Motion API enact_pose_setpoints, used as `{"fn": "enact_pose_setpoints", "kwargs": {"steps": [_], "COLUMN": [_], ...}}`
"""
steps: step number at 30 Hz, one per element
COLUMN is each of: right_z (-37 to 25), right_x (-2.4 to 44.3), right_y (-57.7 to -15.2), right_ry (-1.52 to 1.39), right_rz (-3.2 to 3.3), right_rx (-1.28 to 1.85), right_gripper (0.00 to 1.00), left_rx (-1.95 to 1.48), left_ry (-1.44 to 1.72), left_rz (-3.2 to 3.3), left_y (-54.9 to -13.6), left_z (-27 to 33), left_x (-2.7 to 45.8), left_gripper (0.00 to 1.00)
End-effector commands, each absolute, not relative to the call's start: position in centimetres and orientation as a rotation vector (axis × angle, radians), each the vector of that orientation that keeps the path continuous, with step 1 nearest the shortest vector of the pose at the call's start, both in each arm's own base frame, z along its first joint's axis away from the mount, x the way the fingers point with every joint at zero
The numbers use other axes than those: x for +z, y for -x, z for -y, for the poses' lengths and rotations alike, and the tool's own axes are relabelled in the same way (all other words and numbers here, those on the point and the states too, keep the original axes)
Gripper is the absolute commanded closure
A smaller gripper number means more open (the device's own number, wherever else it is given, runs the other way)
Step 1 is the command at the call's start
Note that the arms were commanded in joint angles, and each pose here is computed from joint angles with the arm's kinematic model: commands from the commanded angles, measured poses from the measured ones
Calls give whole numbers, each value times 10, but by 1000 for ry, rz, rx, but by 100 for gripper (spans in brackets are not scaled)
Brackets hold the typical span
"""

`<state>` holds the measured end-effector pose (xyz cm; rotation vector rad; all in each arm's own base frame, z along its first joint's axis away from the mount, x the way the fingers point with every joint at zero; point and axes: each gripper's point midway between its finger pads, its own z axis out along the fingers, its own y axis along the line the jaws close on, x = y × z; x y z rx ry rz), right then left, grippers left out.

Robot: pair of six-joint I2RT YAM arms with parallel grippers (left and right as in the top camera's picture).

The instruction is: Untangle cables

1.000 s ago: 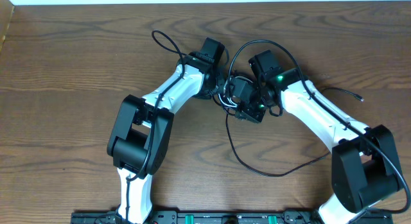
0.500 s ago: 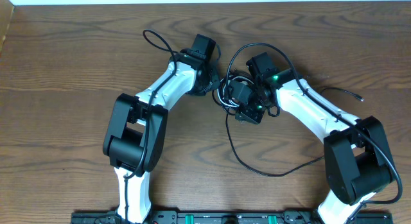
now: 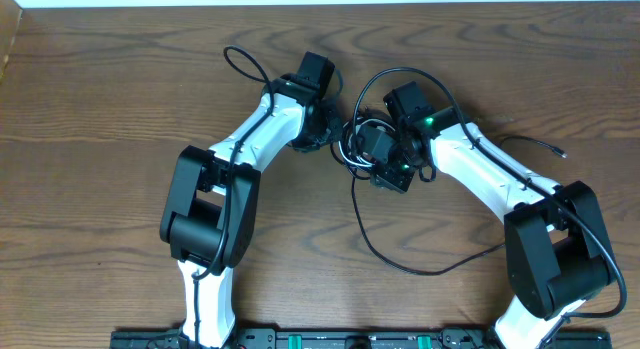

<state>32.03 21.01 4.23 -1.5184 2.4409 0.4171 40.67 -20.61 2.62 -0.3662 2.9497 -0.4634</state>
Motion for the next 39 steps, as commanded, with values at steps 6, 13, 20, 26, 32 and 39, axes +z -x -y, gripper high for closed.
{"fn": "enact_pose_setpoints", "kwargs": {"steps": [6,13,20,26,32,39], "right_z": [-202,-201,-202,-203,-203,-203], "right_x": [20,6,5,5,5,5], "right_y": [-319,-317,-319,-320,-320,-320], "right_ry": [1547,1559,1555,1555,1555,1555], "right_rz": [-2488,-2519,-2508,-2505,-2506,-2505], "right_rx": [362,371,369,368,368,366], "right_gripper": [68,70,82,83,80,99], "left_rx": [-625,-612,-589,-576,-560,-548], "left_ry": [287,288,291,298,304,259], "left_rz": [-2996,-3024,-3066,-3086,-3111,-3108], "left_y": [-400,-394,-391,-391,-388,-389], "left_z": [224,225,227,227,226,225], "left_x": [37,29,5,-15,-27,-28], "left_gripper": [54,54,54,71,87,87]}}
